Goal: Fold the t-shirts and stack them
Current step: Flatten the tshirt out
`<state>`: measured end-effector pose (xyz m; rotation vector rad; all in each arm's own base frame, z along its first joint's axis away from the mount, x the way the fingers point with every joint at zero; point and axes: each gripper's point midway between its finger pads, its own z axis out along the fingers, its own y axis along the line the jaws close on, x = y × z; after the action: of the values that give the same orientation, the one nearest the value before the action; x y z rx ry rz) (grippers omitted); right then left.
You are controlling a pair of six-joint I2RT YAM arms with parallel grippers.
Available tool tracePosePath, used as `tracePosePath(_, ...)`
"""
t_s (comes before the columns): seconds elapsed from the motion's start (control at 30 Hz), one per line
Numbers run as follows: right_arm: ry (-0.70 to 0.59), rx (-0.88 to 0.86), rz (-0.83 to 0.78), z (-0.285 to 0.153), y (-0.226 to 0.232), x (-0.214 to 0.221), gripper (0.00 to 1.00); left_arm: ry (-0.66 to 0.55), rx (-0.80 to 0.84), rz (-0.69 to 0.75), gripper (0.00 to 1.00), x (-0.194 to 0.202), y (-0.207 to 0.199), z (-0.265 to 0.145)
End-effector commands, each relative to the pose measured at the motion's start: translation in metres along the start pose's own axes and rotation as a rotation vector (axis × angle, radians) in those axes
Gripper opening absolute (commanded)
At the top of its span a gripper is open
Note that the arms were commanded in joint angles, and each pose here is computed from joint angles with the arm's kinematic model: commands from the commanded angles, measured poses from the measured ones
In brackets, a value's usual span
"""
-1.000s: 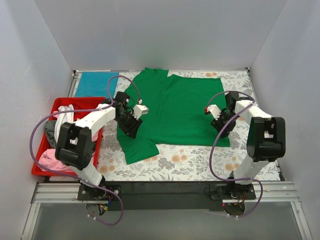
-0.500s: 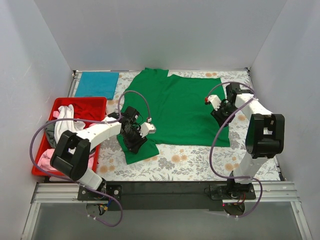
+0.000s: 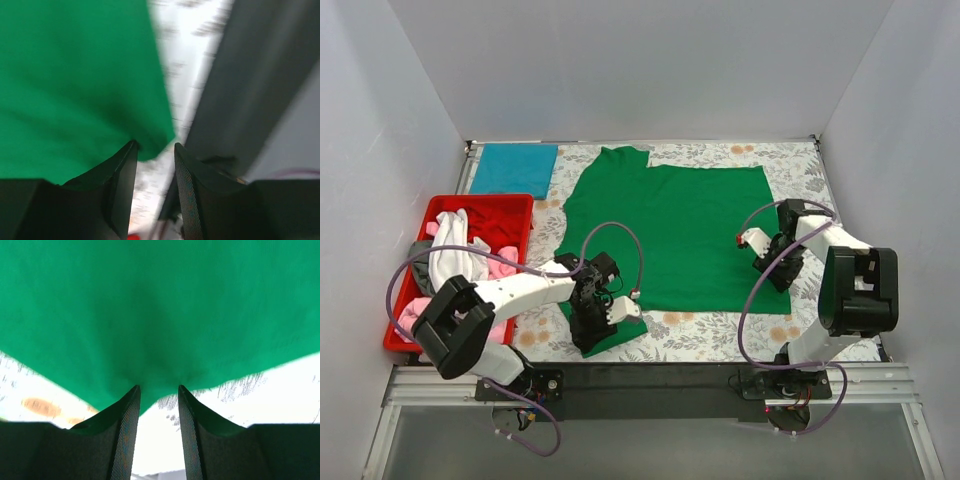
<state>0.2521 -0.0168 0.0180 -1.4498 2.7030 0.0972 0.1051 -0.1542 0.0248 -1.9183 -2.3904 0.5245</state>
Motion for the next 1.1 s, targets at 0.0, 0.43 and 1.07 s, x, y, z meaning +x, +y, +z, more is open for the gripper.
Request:
tracePosePath(0.0, -0.016, 0.027, -0.043, -0.027, -0.003, 0.009, 0.42, -0.083, 0.16, 0.037, 0.34, -0.021, -0.044, -0.027)
tracePosePath(0.43, -0.207, -0.009, 0.091, -0.044, -0.045, -0.061, 0.42, -0.38, -0.247, -0.349, 0.36, -0.072, 0.152, -0.093)
tracePosePath(1.07, -0.119, 0.034, 0.024, -0.018, -0.026, -0.023, 0.43, -0.184, -0.027, -0.5, 0.33, 0.002, 0.079, -0.037)
